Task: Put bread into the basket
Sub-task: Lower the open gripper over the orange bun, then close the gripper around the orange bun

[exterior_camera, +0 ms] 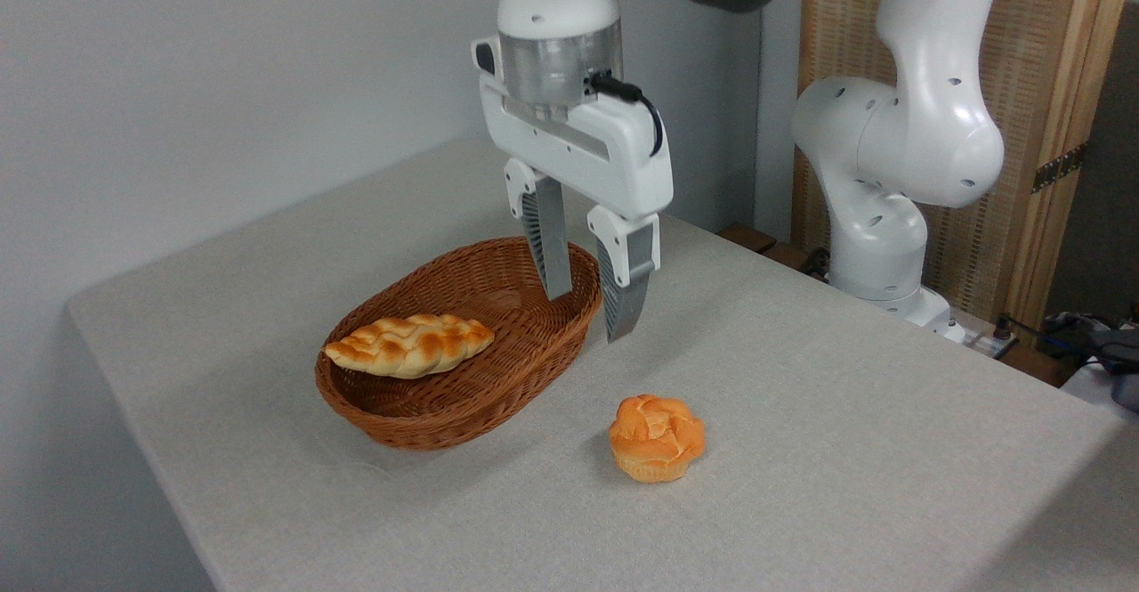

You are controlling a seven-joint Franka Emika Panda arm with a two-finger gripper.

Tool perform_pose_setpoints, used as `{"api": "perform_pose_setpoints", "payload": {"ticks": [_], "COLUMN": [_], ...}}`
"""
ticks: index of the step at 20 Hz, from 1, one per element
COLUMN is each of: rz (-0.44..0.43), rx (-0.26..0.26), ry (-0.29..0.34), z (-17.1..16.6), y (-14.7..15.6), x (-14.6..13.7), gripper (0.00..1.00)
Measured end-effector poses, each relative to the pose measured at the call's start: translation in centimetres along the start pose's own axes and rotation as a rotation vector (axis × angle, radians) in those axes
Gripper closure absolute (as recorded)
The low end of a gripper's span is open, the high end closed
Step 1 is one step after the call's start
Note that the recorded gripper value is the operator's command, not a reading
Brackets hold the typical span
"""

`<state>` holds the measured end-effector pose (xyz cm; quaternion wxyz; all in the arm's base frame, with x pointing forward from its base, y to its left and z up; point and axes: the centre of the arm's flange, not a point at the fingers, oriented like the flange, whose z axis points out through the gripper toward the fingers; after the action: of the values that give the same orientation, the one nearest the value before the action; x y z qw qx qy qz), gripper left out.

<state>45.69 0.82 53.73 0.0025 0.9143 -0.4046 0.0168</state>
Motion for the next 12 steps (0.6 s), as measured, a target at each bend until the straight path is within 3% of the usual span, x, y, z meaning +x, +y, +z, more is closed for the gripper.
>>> {"api": "perform_pose_setpoints", "payload": {"ticks": [6, 10, 12], "rz": [0.049, 0.098, 0.102], "rx": [0.001, 0.056, 0.075], "ry": [-0.019, -0.085, -0.086], "z": [3.7, 6.6, 7.9], "y": [0.4, 0.4, 0.2], "x": [-0.3, -1.1, -1.6], "gripper": [0.00, 0.00, 0.00]}}
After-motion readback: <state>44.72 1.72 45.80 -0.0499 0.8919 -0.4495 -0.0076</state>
